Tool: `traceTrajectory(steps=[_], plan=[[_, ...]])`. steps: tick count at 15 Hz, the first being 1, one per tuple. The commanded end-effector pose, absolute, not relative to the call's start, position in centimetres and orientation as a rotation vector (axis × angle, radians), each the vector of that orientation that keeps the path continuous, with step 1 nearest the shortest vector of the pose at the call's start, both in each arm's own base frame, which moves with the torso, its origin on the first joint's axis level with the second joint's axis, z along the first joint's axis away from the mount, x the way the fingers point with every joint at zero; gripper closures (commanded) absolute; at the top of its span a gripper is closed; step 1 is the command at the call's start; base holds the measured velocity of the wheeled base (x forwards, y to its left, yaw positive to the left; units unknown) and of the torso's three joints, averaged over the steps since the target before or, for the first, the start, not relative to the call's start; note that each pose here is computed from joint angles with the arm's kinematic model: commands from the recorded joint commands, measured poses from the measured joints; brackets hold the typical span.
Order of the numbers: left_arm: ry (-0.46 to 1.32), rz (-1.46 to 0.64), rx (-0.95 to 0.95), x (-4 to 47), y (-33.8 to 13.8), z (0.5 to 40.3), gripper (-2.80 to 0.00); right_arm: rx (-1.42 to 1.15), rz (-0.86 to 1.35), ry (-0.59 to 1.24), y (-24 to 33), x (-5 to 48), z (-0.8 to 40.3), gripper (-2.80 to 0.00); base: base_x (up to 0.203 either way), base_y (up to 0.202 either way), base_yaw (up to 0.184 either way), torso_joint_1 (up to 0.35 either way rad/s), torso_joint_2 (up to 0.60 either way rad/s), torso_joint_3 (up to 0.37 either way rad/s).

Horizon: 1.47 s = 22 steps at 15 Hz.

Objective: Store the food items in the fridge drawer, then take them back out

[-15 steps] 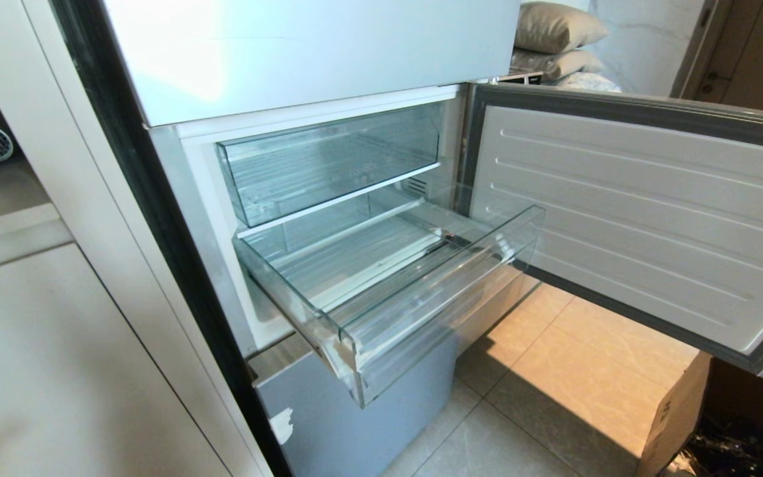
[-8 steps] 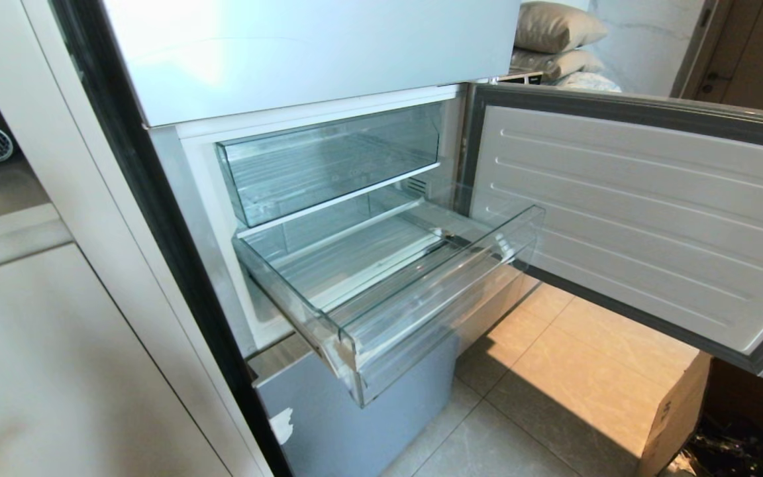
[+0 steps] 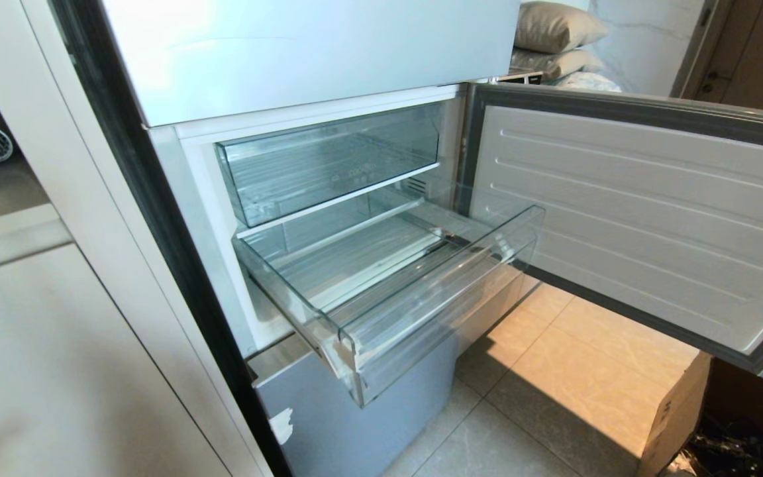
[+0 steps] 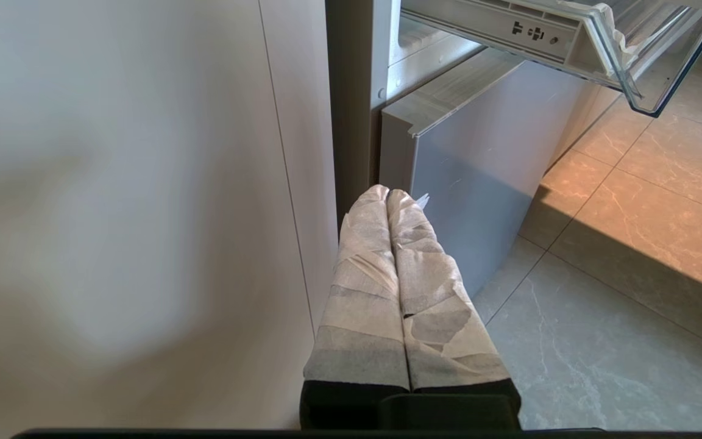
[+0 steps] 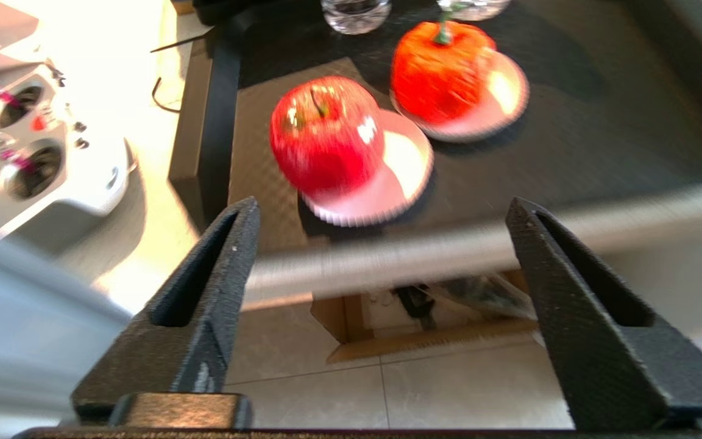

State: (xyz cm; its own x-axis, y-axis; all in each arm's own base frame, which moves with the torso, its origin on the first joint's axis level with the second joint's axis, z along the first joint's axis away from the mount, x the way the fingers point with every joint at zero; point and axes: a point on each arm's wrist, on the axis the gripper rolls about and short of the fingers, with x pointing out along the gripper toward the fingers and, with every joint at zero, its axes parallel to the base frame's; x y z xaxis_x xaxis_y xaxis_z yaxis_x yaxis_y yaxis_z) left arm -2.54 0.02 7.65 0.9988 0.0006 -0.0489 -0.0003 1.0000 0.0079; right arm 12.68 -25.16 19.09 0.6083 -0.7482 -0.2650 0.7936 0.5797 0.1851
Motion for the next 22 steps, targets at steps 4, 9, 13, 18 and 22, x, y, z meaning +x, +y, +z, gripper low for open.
traceTrajectory(steps=[4, 9, 13, 18, 22], plan=[[0.051, 0.001, 0.008, -2.5, 0.0, 7.7, 0.00, 0.306, -0.821, 0.207, -31.4, 18.7, 15.0, -2.80, 0.000, 0.000, 0.000, 0.000, 0.00, 0.000], [0.051, 0.001, 0.008, -2.5, 0.0, 7.7, 0.00, 0.290, -0.797, 0.228, -32.4, 21.5, 13.6, -2.80, 0.000, 0.000, 0.000, 0.000, 0.00, 0.000], [0.051, 0.001, 0.008, -2.5, 0.0, 7.7, 0.00, 0.306, -0.797, 0.251, -33.4, 22.1, 12.1, -2.80, 0.000, 0.000, 0.000, 0.000, 0.00, 0.000], [0.051, 0.001, 0.008, -2.5, 0.0, 7.7, 0.00, 0.301, -0.788, 0.249, -34.4, 23.1, 11.4, 0.00, 0.000, 0.000, 0.000, 0.000, 0.00, 0.000], [0.051, 0.001, 0.008, -2.5, 0.0, 7.7, 0.00, 0.316, -0.781, 0.250, -34.2, 23.4, 11.2, 0.00, 0.000, 0.000, 0.000, 0.000, 0.00, 0.000]])
